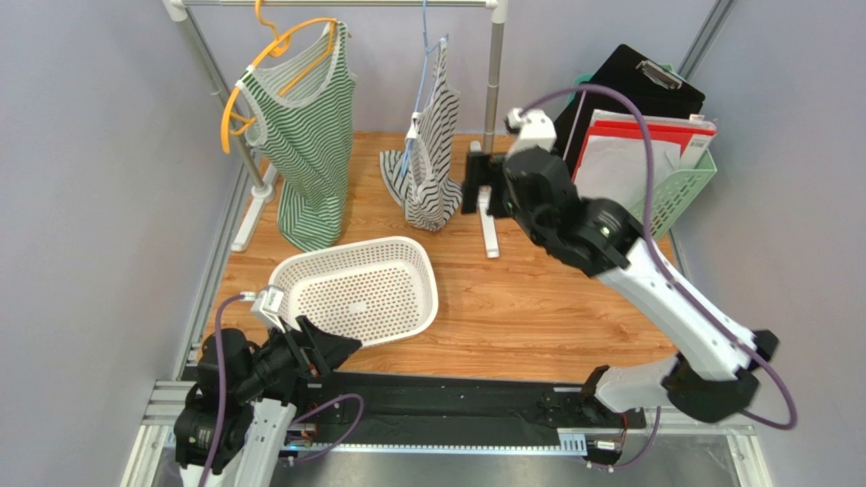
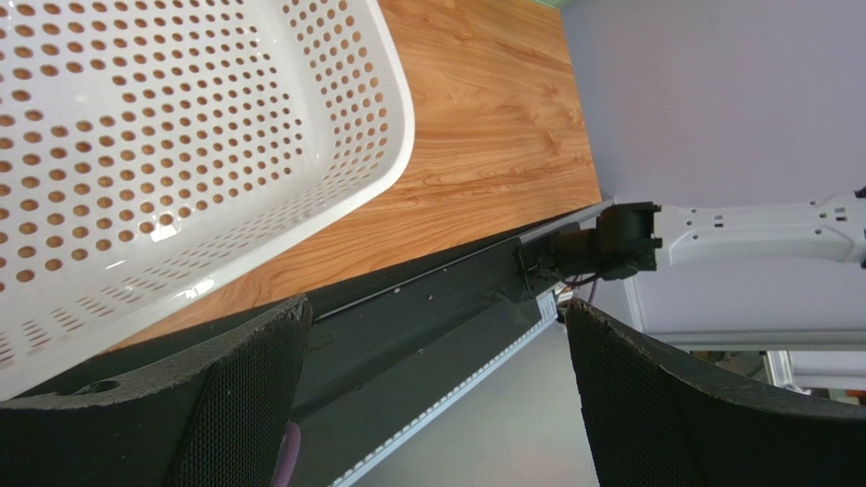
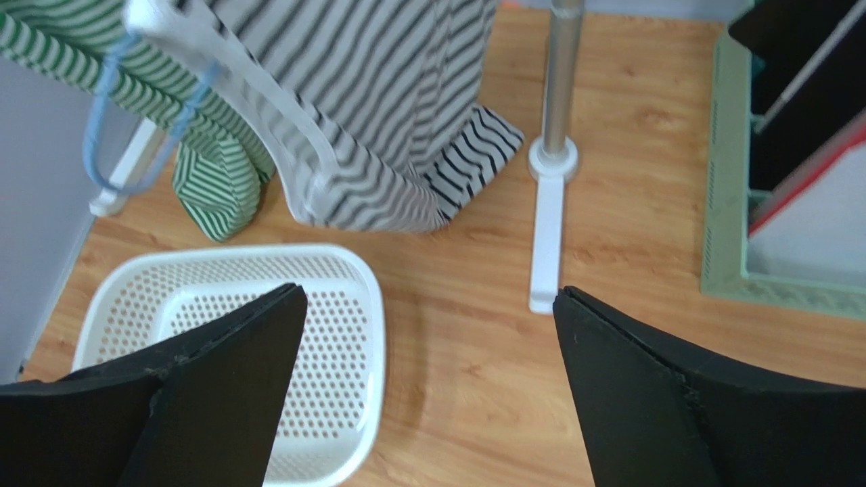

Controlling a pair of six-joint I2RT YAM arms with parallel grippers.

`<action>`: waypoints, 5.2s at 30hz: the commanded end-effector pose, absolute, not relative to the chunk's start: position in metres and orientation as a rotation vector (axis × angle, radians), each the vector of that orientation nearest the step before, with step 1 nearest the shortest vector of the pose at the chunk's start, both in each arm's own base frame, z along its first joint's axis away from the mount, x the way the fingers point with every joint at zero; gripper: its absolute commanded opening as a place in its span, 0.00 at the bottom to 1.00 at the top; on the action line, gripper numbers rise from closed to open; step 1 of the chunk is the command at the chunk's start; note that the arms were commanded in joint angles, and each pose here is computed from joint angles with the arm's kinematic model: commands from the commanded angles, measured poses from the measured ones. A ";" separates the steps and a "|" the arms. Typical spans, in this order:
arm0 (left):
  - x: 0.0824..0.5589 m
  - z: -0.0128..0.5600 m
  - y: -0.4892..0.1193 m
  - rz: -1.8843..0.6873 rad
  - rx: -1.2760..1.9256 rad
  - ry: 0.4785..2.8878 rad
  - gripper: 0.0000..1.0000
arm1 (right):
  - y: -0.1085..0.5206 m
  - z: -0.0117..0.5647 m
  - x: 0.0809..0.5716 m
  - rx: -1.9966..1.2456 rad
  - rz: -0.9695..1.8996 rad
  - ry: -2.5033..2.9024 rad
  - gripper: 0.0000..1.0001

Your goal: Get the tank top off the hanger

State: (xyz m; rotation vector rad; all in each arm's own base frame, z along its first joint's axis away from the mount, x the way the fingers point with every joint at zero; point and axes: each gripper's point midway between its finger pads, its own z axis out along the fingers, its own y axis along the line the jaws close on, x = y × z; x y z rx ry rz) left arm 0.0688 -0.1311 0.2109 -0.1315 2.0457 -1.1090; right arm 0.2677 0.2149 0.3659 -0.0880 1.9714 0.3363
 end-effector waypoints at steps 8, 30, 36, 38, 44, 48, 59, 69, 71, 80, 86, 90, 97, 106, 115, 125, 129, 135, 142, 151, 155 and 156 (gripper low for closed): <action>0.047 0.242 -0.122 -1.044 -0.004 1.830 0.99 | 0.306 0.460 0.377 -0.102 0.467 1.808 1.00; 0.018 0.274 -0.114 -1.004 0.042 1.809 0.97 | 0.374 0.458 0.430 0.056 0.817 1.687 0.25; 0.010 0.281 -0.109 -0.974 0.043 1.804 0.97 | 0.377 0.484 0.421 0.037 0.900 1.624 0.10; 0.009 0.281 -0.110 -0.978 0.039 1.806 0.96 | 0.374 0.495 0.415 0.036 0.920 1.605 0.05; 0.005 0.288 -0.111 -1.003 0.035 1.800 0.96 | 0.366 0.525 0.394 0.030 0.999 1.554 0.02; -0.002 0.296 -0.110 -1.002 0.035 1.787 0.96 | 0.360 0.539 0.378 0.012 1.045 1.533 0.00; -0.019 0.315 -0.119 -1.071 0.109 1.814 0.94 | 0.327 0.569 0.327 -0.032 1.122 1.455 0.00; -0.023 0.359 -0.136 -1.246 0.162 1.697 0.91 | 0.307 0.581 0.297 -0.056 1.158 1.416 0.00; -0.018 0.374 -0.139 -1.282 0.152 1.662 0.90 | 0.304 0.581 0.293 -0.052 1.164 1.424 0.00; 0.023 0.433 -0.153 -1.433 0.140 1.516 0.89 | 0.275 0.552 0.263 -0.040 1.163 1.459 0.00; 0.084 0.451 -0.166 -1.464 0.152 1.497 0.84 | 0.263 0.514 0.250 -0.044 1.142 1.519 0.00; 0.117 0.465 -0.171 -1.485 0.139 1.459 0.84 | 0.252 0.494 0.237 -0.037 1.147 1.538 0.00; 0.170 0.467 -0.223 -1.554 0.172 1.502 0.83 | 0.246 0.459 0.228 -0.046 1.133 1.597 0.00; 0.207 0.439 -0.278 -1.513 0.066 1.573 0.76 | 0.238 0.434 0.206 -0.106 1.145 1.636 0.00; 0.226 0.437 -0.321 -1.556 0.022 1.582 0.71 | 0.230 0.411 0.190 -0.149 1.145 1.665 0.00; 0.240 0.430 -0.352 -1.586 0.033 1.621 0.53 | 0.227 0.399 0.176 -0.175 1.182 1.678 0.00; 0.241 0.426 -0.360 -1.600 0.061 1.645 0.39 | 0.224 0.380 0.167 -0.210 1.175 1.730 0.00; 0.232 0.421 -0.370 -1.637 0.127 1.687 0.10 | 0.217 0.345 0.150 -0.370 1.098 1.817 0.13; 0.214 0.429 -0.383 -1.712 0.231 1.707 0.00 | 0.194 0.320 0.134 -0.468 0.976 1.882 0.36; 0.169 0.447 -0.373 -1.780 0.395 1.723 0.00 | 0.153 0.297 0.103 -0.545 0.852 1.973 0.66; 0.142 0.454 -0.364 -1.821 0.475 1.709 0.00 | 0.136 0.289 0.095 -0.528 0.808 1.986 0.74; 0.133 0.458 -0.360 -1.837 0.506 1.696 0.00 | 0.134 0.291 0.092 -0.530 0.812 1.971 0.75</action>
